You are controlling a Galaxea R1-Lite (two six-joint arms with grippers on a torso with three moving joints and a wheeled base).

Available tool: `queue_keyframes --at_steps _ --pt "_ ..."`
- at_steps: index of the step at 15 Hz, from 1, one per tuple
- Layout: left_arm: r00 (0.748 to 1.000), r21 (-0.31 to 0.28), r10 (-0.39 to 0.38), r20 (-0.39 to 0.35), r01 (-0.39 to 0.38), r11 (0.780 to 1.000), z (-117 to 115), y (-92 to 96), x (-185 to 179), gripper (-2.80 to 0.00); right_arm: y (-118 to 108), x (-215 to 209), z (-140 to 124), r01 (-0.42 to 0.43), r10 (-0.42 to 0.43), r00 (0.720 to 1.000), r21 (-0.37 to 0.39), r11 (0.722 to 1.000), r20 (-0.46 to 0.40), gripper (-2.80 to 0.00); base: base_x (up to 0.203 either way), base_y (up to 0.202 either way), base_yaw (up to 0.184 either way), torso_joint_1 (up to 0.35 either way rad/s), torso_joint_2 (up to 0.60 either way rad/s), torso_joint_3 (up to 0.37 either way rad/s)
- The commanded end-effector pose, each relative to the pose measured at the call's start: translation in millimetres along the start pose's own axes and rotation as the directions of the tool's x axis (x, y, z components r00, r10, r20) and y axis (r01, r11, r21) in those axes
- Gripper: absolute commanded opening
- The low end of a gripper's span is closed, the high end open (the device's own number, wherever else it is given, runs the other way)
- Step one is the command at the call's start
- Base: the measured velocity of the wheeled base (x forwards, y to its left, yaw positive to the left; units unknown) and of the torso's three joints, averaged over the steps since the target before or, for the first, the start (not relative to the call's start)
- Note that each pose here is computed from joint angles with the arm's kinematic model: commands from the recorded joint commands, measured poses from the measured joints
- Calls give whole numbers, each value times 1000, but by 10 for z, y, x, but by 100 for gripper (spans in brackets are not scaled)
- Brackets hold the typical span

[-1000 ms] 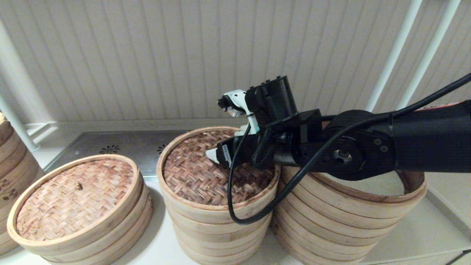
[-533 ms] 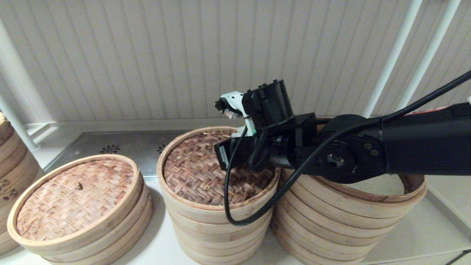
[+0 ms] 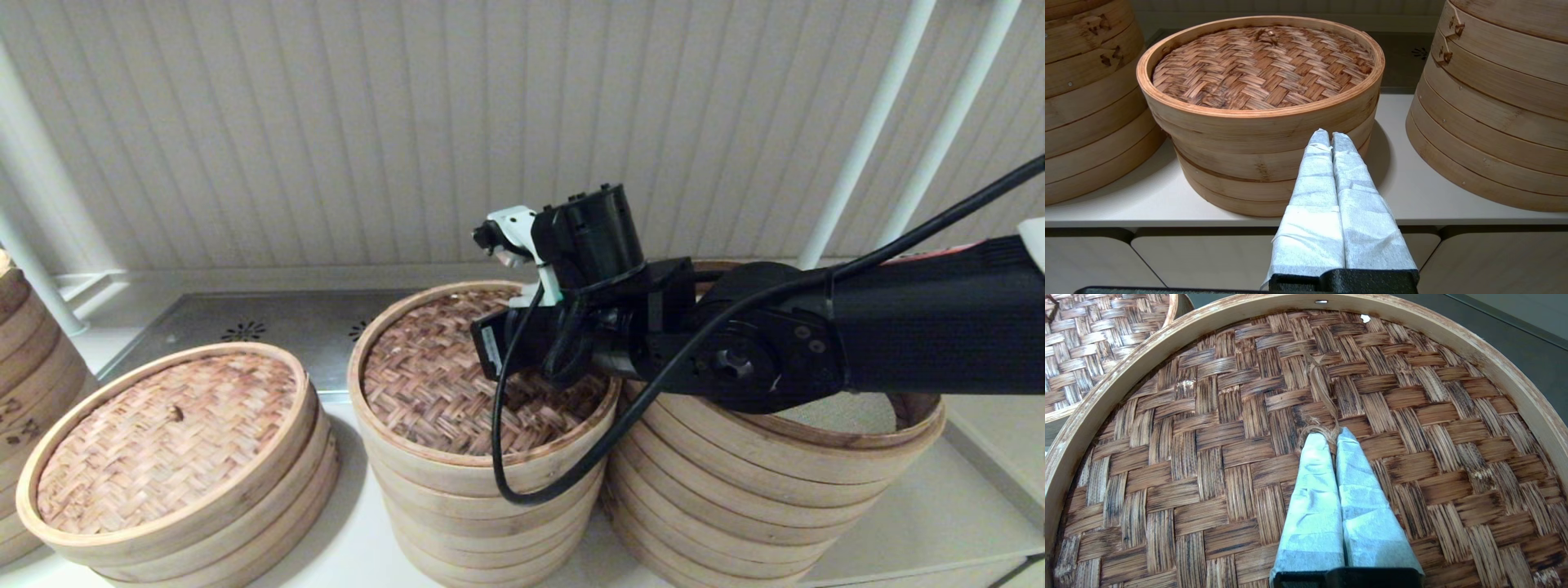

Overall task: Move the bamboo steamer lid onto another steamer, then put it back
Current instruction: Pick up the steamer

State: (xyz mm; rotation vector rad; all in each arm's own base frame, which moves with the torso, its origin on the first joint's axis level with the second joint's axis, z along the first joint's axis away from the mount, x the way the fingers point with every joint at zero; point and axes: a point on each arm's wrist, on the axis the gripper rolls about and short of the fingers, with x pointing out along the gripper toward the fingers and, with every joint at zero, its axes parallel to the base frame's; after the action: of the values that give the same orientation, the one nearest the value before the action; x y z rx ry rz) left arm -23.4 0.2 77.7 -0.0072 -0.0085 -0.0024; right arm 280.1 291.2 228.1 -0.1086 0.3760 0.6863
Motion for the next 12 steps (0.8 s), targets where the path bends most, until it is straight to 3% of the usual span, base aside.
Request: queue_keyframes --at_steps 1,12 --pt "1000 0 1 -1 -1 1000 1 0 1 -280 8 -32 29 -1 1 1000 1 1000 11 -280 0 0 0 0 0 0" --pt "1000 0 1 -1 -1 1000 1 0 1 -280 7 -280 248 -2 1 996 3 1000 90 -280 0 0 0 0 0 0"
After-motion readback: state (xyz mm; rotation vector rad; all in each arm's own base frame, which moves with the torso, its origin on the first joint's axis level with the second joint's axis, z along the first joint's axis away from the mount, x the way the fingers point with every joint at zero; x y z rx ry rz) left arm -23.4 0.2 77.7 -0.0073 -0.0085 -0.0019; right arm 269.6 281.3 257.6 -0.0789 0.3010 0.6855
